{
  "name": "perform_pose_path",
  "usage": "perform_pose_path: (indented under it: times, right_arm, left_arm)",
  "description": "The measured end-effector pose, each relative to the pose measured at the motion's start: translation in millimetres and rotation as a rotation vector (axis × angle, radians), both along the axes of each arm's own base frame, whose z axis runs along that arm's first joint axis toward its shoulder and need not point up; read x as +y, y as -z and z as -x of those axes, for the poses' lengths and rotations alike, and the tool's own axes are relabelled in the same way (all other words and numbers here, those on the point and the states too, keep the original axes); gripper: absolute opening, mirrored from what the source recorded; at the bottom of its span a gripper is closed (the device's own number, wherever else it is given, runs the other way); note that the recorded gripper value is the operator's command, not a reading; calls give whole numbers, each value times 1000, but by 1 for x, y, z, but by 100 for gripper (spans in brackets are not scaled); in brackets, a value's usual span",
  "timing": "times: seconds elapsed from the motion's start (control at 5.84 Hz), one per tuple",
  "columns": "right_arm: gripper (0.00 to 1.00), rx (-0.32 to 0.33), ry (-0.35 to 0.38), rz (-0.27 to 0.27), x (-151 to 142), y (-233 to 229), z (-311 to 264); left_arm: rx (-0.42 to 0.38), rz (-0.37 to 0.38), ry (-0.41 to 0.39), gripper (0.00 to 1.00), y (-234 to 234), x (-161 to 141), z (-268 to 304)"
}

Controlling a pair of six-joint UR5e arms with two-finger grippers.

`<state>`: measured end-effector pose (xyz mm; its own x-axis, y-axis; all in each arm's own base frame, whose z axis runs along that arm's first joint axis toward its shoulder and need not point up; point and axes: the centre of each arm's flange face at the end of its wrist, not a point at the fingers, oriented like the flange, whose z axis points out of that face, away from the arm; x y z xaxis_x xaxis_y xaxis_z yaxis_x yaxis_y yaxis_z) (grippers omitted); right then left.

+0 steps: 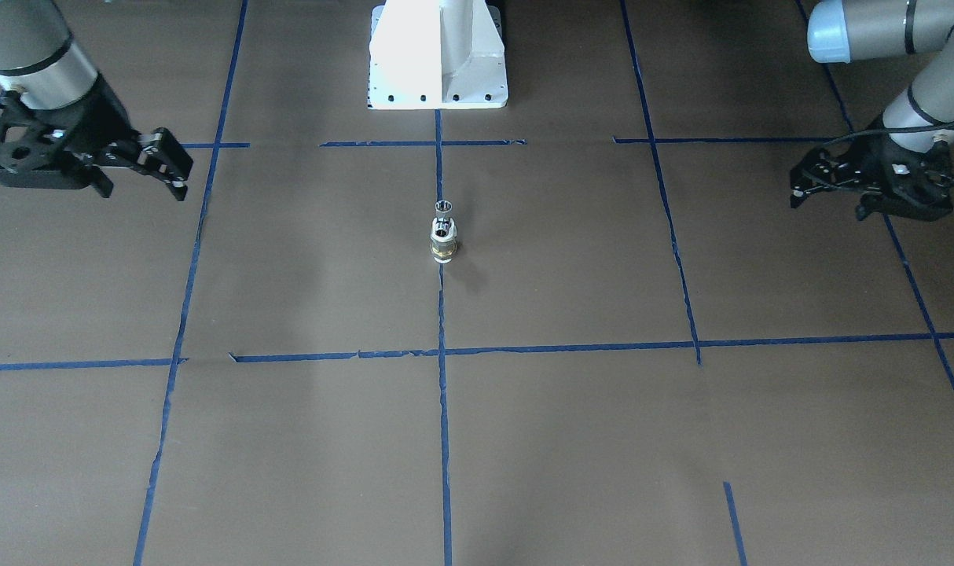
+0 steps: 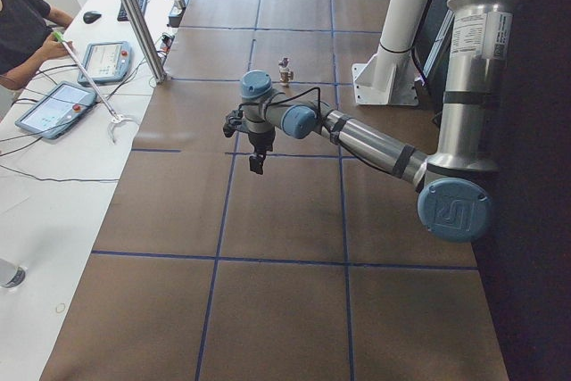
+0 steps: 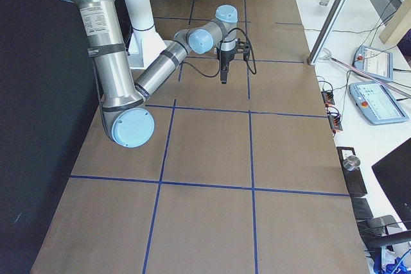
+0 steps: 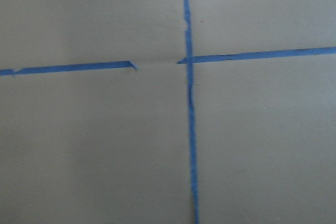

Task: Assemble PPR valve and pipe with both arms

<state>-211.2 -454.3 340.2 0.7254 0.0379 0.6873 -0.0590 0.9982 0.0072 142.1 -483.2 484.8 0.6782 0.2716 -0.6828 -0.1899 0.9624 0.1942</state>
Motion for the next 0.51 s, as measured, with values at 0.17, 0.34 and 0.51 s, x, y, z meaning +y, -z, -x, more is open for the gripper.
perform_pose_path:
  times: [0.17, 0.34, 0.51]
  right_arm:
    - [100, 26, 53, -19, -10, -43, -44]
    - [100, 29, 92, -22, -22, -85, -89]
    - [100, 17, 134, -30, -30, -134, -140]
  left_arm:
    - [11, -17, -25, 100, -33, -12, 40]
    - [13, -35, -53, 100, -74, -22, 80]
    - [12, -49, -63, 100, -114, -27, 123]
